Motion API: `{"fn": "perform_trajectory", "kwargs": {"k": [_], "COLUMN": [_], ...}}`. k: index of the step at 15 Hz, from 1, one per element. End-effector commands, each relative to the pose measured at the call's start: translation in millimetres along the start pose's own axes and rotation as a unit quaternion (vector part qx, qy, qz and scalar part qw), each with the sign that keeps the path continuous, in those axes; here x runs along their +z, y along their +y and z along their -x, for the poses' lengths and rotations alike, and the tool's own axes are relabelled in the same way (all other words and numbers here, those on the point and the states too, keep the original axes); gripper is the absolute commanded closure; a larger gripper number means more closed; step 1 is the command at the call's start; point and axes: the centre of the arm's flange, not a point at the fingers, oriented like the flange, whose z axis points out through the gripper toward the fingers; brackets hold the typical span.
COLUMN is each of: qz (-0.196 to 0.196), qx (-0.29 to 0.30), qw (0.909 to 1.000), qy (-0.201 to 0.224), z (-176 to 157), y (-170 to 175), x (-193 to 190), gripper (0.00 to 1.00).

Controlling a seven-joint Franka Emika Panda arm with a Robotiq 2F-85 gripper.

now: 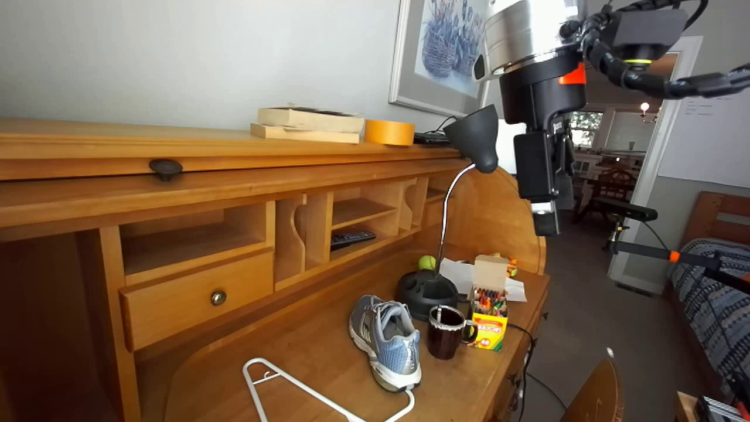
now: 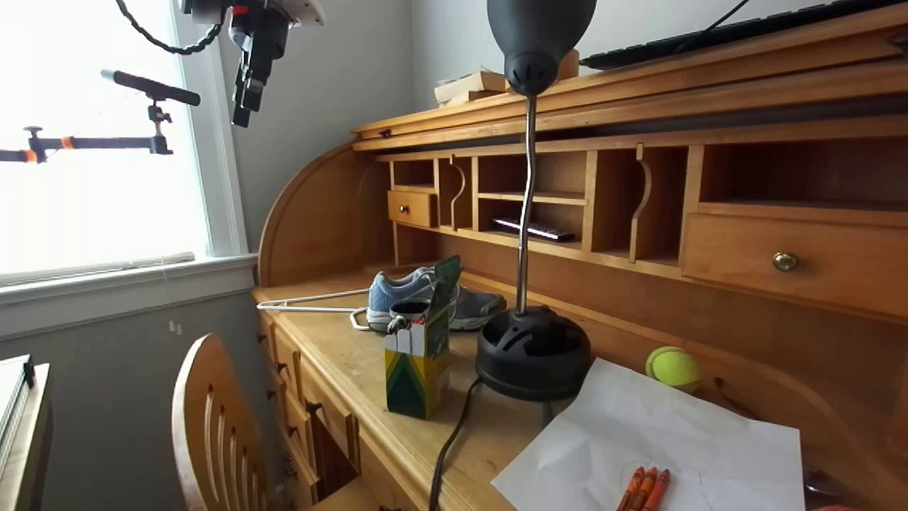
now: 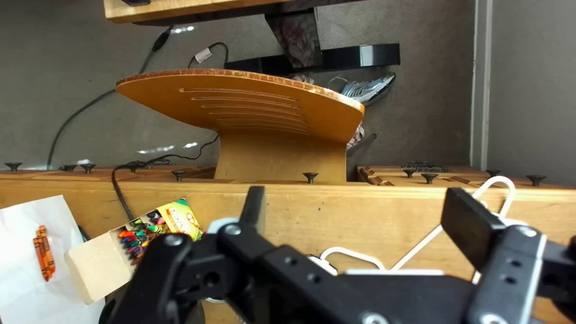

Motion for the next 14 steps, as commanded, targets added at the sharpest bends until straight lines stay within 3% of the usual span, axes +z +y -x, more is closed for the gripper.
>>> {"fn": "perform_trajectory", "kwargs": {"k": [1, 4, 10, 14], "qz": [0.021, 0.015, -0.010, 0.013], "qx": [0.063, 0.099, 0.108, 0.124], "qw": [0.9977, 0.9943, 0.9894, 0.9857], "qy": [0.009, 0.036, 0.096, 0.113], "z": [-9.4, -22.1, -50.2, -61.5], "y": [14.3, 33.2, 75.2, 104.9], "x": [15.4, 47.4, 115.4, 157.0], "gripper": [0.00, 0.00, 0.00, 0.00]}}
